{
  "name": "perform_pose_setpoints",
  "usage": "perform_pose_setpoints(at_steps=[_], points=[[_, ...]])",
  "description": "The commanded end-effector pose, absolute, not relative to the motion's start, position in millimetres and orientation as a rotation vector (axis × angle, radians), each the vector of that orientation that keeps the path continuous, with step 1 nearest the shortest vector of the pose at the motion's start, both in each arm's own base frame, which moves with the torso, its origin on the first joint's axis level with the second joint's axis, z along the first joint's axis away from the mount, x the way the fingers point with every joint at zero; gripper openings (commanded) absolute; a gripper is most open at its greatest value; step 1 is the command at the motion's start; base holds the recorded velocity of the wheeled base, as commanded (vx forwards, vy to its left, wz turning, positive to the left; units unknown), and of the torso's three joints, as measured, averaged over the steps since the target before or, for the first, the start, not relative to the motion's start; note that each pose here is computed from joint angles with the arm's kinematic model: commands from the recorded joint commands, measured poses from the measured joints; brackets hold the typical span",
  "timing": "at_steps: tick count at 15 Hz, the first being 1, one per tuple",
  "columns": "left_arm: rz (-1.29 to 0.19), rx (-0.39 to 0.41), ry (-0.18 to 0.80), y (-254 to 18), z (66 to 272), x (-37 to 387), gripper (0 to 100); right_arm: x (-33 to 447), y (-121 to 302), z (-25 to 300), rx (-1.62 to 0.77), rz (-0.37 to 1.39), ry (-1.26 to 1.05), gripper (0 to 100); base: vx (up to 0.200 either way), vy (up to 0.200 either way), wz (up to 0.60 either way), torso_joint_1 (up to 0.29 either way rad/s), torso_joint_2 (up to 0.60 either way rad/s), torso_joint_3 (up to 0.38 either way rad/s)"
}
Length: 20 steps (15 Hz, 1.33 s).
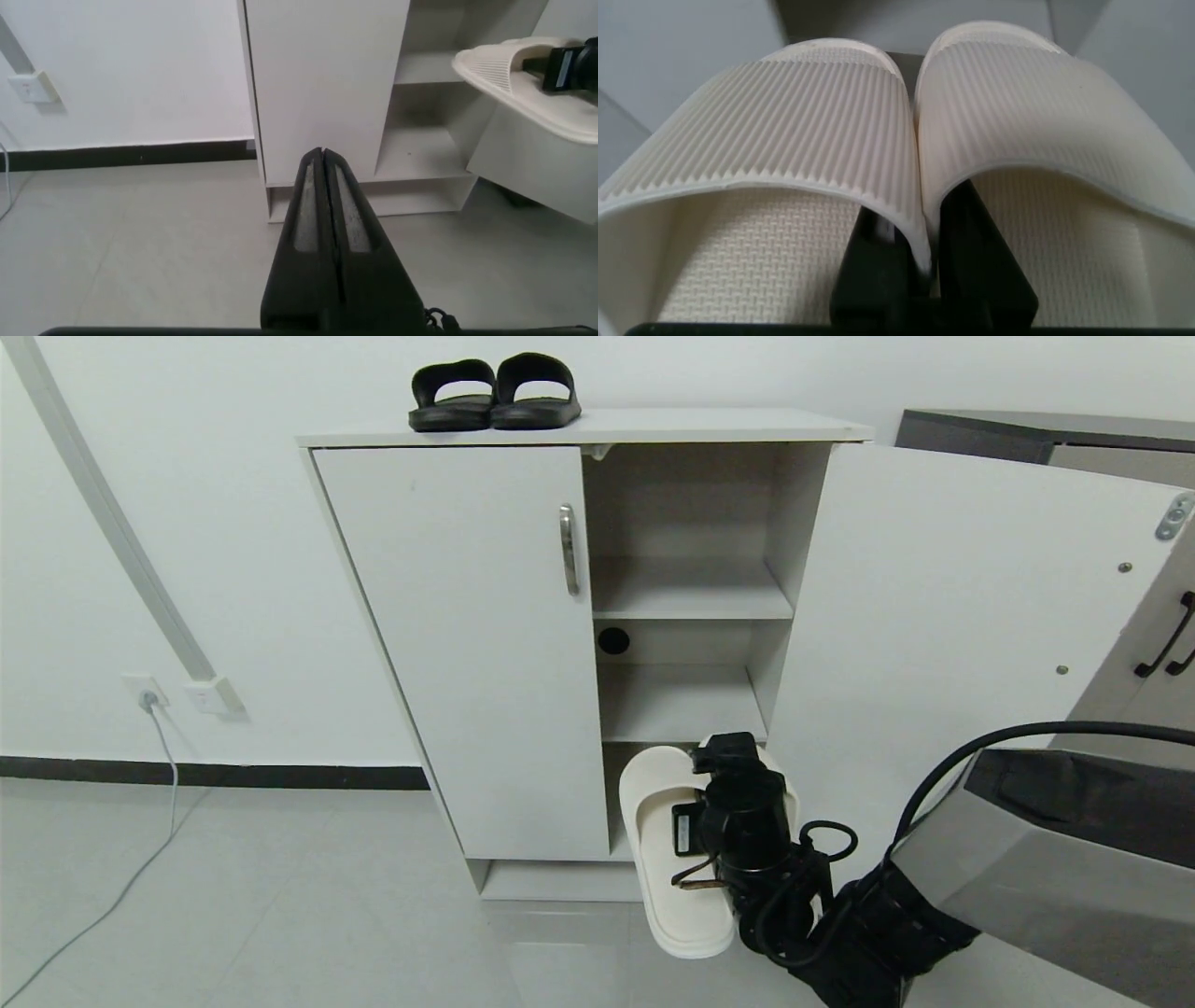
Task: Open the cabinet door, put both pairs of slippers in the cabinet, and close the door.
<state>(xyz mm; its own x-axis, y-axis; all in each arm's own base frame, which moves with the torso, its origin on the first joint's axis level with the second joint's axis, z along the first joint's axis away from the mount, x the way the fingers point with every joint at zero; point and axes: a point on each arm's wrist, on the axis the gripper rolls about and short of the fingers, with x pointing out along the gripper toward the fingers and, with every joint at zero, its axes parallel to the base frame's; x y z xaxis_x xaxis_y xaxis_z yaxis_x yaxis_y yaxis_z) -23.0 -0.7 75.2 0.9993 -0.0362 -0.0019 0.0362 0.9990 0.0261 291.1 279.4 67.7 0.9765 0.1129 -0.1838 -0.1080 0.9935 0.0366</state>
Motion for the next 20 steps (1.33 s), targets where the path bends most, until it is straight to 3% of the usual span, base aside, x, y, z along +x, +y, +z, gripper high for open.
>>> perform_pose_setpoints(at_steps=[1,8,20], points=[[-0.037,0.026,0.003,-1,75,-23,0,293,281,65,0.024,0.110,0.188,0,0.000,0.000,0.00,0.000,0.00,0.000],[-0.037,0.028,0.003,-1,75,-23,0,294,282,58,0.010,0.109,0.201,0,0.000,0.000,0.00,0.001,0.00,-0.016],[-0.037,0.029,0.004,-1,75,-23,0,318,294,67,0.017,0.090,0.113,0,0.000,0.000,0.00,0.004,0.00,-0.178]])
